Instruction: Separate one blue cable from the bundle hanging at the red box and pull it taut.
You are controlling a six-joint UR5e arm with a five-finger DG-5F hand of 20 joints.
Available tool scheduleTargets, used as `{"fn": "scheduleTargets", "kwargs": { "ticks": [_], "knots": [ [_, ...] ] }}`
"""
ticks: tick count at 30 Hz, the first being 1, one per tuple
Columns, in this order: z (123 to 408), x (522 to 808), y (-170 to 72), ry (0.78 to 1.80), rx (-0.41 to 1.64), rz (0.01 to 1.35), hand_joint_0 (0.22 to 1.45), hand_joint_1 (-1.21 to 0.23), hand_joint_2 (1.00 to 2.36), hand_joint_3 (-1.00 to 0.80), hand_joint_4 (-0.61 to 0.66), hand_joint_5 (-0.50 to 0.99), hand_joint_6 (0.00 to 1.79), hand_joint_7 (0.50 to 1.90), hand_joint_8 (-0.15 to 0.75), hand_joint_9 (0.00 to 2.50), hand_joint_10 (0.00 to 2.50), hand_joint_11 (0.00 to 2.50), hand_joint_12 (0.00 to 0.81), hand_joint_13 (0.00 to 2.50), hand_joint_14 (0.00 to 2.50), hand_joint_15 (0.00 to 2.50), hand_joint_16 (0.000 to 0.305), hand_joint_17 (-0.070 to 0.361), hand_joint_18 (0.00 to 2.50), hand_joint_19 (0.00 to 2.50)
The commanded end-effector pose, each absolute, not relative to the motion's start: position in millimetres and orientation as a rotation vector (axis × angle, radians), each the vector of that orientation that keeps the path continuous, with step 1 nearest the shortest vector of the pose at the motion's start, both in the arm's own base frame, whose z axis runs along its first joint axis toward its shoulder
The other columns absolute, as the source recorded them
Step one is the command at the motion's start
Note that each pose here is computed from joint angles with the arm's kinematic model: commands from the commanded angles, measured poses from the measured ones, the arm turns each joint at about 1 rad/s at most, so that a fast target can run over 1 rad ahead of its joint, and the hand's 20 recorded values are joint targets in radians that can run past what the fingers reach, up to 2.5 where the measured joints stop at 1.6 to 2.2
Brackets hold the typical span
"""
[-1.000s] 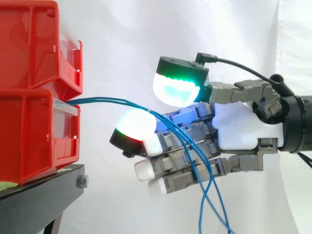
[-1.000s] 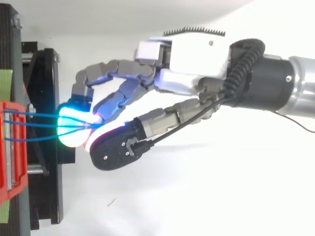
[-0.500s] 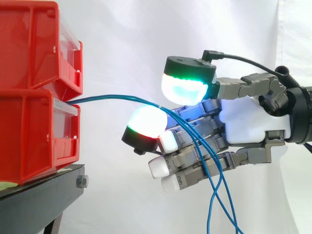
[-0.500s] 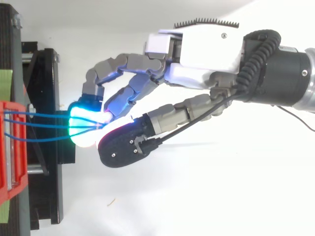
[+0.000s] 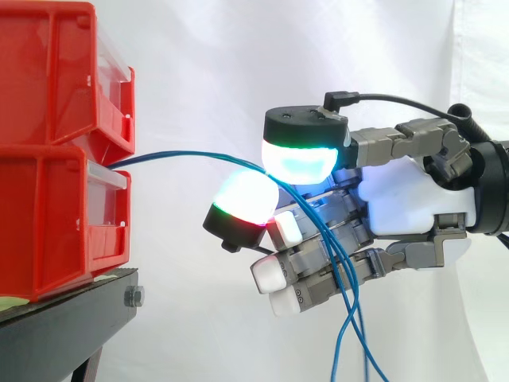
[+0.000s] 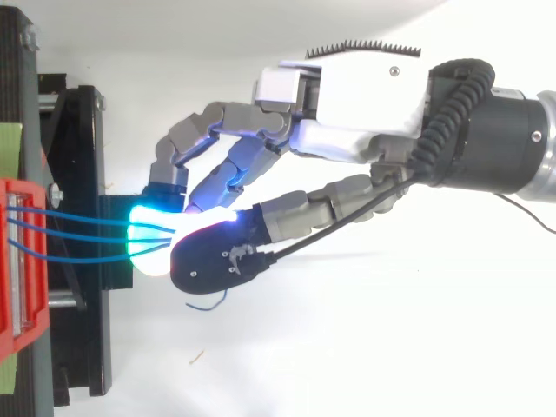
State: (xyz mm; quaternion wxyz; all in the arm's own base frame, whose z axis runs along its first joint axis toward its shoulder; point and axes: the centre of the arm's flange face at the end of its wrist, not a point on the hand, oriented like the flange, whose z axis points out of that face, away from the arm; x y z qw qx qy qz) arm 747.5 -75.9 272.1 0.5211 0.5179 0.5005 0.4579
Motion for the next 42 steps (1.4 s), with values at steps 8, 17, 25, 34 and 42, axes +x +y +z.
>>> {"fn": "scheduleTargets", "kwargs": {
  "ticks": [8,17,25,34,42],
  "knots": [
    [272.1,747.9,-73.2,1.2,1.238,1.096,0.66,-0.8,1.01,-0.17,0.14,-0.21,0.95,0.9,0.331,0.91,0.02,0.85,0.338,0.84,0.01,0.36,0.034,0.076,0.66,0.26],
    [272.3,748.0,-73.2,1.202,1.232,1.091,0.68,-0.84,1.0,-0.5,0.14,-0.2,0.95,0.97,0.328,0.96,0.02,0.92,0.325,0.88,0.01,0.39,0.03,0.067,0.7,0.29],
    [272.6,748.4,-73.2,1.202,1.227,1.09,0.56,-0.67,1.0,-0.5,0.13,-0.18,0.94,0.97,0.335,1.0,0.02,0.93,0.333,0.9,0.02,0.42,0.032,0.073,0.73,0.35],
    [273.3,748.7,-73.1,1.202,1.225,1.09,0.61,-0.72,1.01,-0.23,0.07,-0.18,0.92,1.02,0.35,0.97,0.02,0.89,0.359,0.9,0.02,0.44,0.041,0.092,0.79,0.41],
    [272.7,748.5,-73.2,1.206,1.219,1.084,0.66,-0.82,1.01,-0.29,0.02,-0.2,0.93,1.02,0.309,0.89,0.02,0.91,0.347,0.87,0.02,0.46,0.037,0.084,0.77,0.44]
  ]
}}
